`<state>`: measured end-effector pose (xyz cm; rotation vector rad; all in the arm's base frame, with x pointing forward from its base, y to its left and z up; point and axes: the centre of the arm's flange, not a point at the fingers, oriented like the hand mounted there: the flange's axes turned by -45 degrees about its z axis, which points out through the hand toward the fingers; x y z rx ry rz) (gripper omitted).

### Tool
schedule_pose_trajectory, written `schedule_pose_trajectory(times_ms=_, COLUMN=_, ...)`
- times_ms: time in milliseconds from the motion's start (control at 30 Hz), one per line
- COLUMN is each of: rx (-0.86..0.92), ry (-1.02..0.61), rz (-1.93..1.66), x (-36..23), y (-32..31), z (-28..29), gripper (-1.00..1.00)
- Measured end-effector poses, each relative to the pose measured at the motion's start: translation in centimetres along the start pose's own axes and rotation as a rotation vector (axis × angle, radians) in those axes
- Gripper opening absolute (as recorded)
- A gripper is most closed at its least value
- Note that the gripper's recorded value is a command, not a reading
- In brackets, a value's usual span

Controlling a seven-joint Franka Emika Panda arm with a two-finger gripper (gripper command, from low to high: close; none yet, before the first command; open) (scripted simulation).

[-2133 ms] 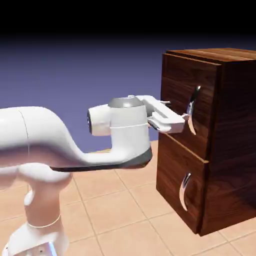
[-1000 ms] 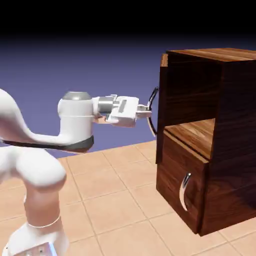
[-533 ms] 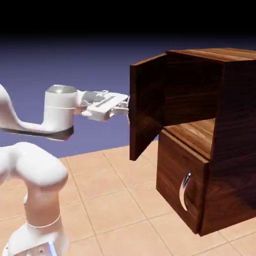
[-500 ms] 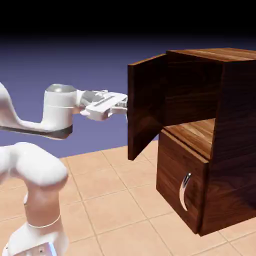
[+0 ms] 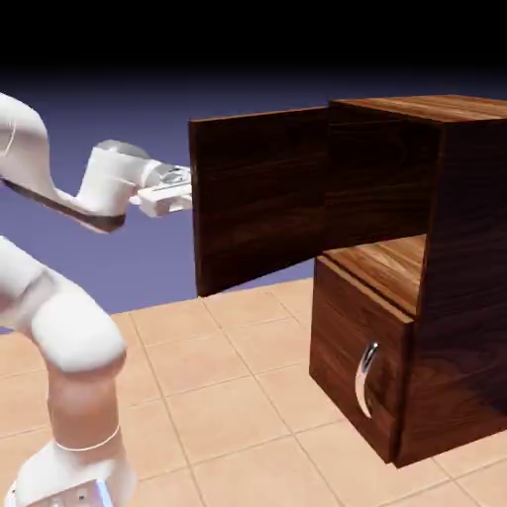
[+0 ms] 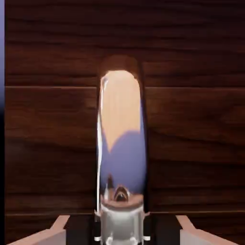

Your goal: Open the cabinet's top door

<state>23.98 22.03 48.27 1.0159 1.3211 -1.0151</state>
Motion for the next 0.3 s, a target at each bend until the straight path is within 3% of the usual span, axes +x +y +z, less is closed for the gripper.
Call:
schedule_pose_trajectory(times_ms=267, rx=0.189, ry=0.0, rz=0.0, x=0.0, y=3.1, z=-4.4, gripper=-1.0)
schedule_pose_trajectory(times_ms=300, rx=0.196, ry=0.0, rz=0.0, x=0.0, y=3.3, z=-4.5, gripper=1.0)
